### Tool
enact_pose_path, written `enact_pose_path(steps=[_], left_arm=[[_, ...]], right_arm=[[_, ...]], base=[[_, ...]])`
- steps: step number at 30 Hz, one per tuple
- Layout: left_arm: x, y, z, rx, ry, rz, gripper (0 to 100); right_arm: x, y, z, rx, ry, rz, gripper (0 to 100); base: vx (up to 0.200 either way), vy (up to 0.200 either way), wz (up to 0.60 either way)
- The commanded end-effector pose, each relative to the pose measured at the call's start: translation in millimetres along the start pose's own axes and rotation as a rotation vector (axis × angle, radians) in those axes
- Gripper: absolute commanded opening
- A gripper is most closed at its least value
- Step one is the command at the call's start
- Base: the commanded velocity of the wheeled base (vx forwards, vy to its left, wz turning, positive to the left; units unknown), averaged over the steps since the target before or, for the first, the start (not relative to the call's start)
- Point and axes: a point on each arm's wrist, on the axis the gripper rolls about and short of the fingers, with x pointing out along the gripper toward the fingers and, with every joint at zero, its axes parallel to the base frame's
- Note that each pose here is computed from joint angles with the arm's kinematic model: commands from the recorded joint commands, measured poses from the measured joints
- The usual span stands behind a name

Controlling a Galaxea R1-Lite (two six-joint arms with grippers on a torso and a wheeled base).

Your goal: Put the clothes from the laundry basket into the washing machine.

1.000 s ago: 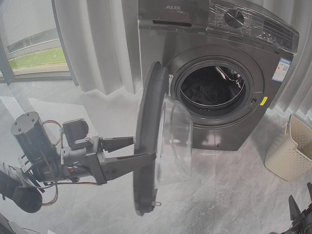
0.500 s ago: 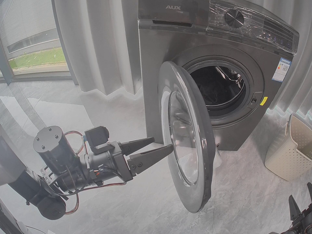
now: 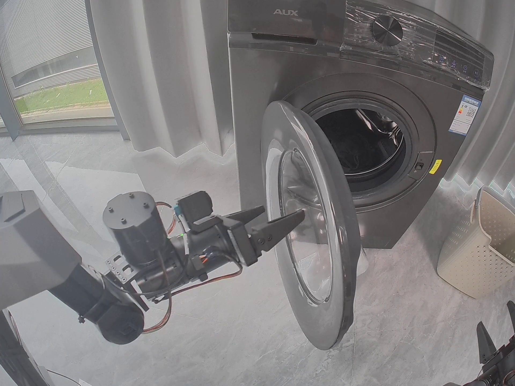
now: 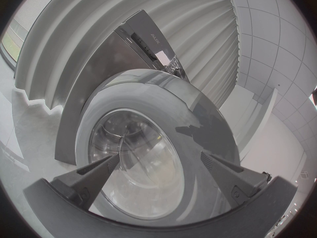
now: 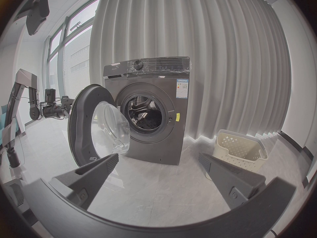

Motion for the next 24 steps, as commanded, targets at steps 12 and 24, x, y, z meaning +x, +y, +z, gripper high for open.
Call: enact_pose_path(steps=[12, 24], left_arm=[[86, -15.9, -8.0, -0.082, -0.056, 0.008, 100], [-32, -54.7, 29.4, -0.043, -0.041, 0.075, 100]], right_arm=[[1, 0.1, -5, 0.001, 0.008, 0.002, 100], [1, 0.1, -5, 0.000, 0.008, 0.002, 100]], base=[[0.000, 0.000, 0.00], [0.000, 0.000, 0.00]])
